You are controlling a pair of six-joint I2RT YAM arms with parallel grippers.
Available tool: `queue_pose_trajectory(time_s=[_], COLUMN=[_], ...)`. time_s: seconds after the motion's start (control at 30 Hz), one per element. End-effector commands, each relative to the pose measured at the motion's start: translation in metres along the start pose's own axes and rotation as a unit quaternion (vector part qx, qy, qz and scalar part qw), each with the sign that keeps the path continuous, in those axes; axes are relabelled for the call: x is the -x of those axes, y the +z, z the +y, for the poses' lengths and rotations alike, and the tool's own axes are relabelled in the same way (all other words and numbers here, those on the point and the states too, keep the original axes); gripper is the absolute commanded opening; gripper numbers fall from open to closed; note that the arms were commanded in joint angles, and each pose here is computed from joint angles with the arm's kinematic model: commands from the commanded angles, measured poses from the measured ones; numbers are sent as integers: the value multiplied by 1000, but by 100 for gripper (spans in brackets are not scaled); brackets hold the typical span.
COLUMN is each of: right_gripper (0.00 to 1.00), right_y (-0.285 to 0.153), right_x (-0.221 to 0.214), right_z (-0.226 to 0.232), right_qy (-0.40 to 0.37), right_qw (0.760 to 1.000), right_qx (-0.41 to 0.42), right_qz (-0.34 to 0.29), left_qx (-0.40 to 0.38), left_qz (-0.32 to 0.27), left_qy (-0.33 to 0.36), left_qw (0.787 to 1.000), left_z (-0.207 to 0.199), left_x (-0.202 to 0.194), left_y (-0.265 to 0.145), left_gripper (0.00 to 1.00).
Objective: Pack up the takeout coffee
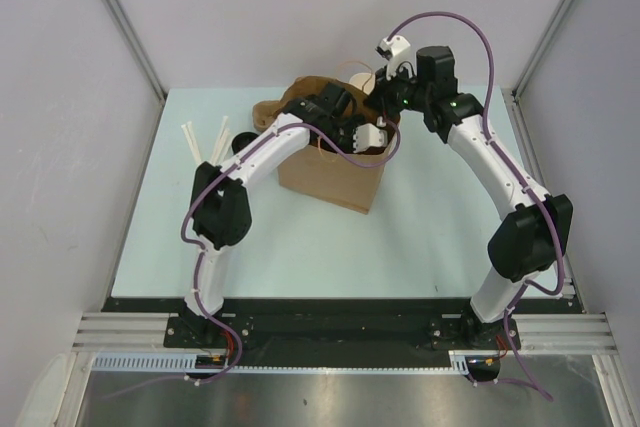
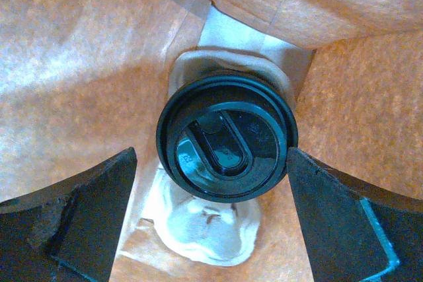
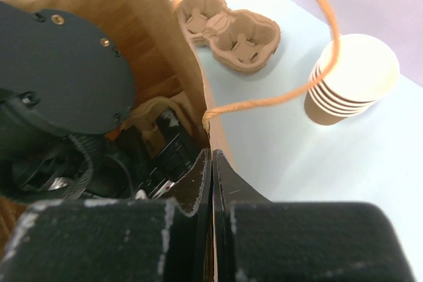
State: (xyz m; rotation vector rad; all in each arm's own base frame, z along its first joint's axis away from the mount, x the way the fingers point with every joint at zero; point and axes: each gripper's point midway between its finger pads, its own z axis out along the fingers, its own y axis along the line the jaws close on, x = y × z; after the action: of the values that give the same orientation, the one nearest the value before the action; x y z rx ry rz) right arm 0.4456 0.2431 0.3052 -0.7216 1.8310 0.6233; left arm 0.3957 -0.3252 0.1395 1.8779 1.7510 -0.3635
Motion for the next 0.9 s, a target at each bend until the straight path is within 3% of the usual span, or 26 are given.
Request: queue_pose_trajectory(time_s=[0.0,0.87], right_gripper=[0,0], right_y=[5,1], right_x=[7,9], right_z=[-7,-1], right_qy=[-20,-21], right_qw=[1000,999], right_qx=[-8,22], right_qz=[-13,-24], left_qx=[41,90], left_qz=[-54,-94], left_qy=[30,48], left_qw=[997,990], left_z=[10,12], left_x=[38,64], left_y=[-43,-97], left_gripper=[100,100])
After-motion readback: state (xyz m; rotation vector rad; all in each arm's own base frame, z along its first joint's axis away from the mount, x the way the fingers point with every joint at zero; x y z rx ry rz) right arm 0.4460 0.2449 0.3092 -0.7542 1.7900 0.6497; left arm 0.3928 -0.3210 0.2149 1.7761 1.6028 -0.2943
